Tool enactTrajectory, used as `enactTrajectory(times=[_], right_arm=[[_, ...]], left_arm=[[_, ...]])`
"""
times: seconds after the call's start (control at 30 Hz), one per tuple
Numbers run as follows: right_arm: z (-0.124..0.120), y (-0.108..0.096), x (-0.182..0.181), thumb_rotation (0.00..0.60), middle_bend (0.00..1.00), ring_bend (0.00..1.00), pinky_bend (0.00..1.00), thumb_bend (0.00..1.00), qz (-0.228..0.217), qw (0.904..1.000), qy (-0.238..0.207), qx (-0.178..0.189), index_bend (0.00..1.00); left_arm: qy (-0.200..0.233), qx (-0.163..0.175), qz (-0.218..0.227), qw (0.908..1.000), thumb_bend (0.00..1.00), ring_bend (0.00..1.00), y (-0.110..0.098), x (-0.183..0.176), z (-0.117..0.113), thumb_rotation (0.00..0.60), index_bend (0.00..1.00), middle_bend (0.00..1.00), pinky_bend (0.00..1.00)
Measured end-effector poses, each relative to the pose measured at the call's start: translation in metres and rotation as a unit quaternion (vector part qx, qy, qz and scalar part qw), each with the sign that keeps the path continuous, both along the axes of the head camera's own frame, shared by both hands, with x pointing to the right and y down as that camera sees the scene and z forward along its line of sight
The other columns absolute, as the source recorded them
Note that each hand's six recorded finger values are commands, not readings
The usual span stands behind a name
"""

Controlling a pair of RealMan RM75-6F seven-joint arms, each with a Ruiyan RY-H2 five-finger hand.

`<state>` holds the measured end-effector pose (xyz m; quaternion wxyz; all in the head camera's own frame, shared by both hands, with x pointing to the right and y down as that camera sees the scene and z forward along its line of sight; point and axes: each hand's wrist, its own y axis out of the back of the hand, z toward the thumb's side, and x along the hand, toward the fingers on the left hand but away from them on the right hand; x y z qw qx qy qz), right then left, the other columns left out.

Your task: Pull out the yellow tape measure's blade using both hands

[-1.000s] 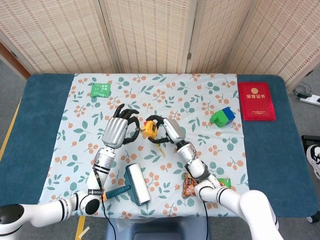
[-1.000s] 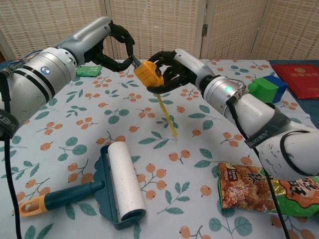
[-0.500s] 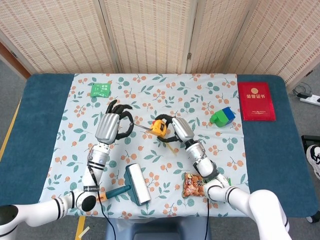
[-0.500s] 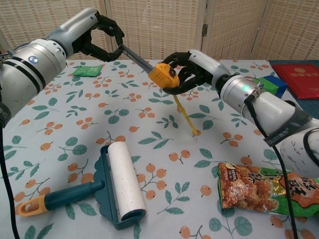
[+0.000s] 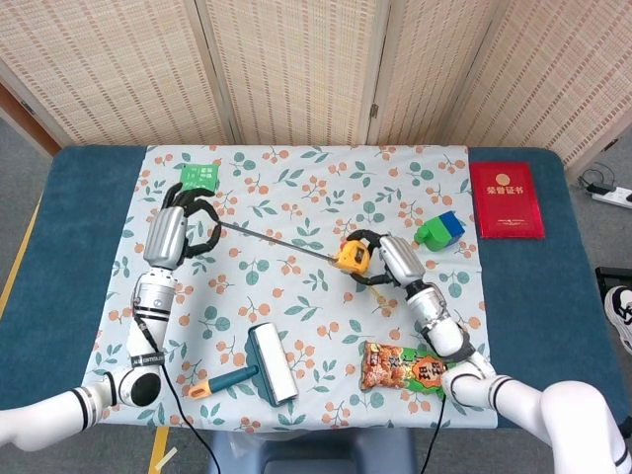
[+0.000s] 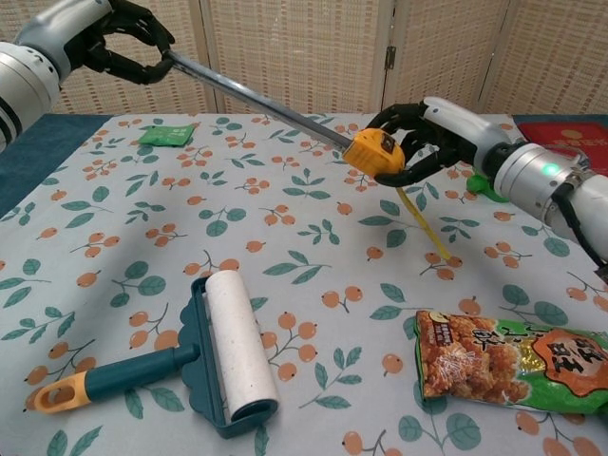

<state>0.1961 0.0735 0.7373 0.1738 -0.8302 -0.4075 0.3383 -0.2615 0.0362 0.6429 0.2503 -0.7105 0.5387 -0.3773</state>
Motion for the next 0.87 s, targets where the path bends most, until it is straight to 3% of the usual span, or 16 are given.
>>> enactTrajectory(times=[0.43,0.87], right_arm=[[-0.008,0.028,0.068,0.6,0.53,0.53,0.35,0.41,0.009,0.9986,0.051,-0.01,0.57],[-0.021,0.061,0.137,0.6,0.53,0.53,0.35,0.41,0.031,0.994,0.103,-0.02,0.57]], left_arm=[[-0.003,-0.022,-0.047,0.9987,0.88,0.24,-0.014,-0.057,0.0,0.6,0.58,0.32,0.1],[0.012,-0.039,-0.077,0.9962,0.88,0.23,-0.02,-0.086,0.003,0.6,0.58,0.32,0.09]])
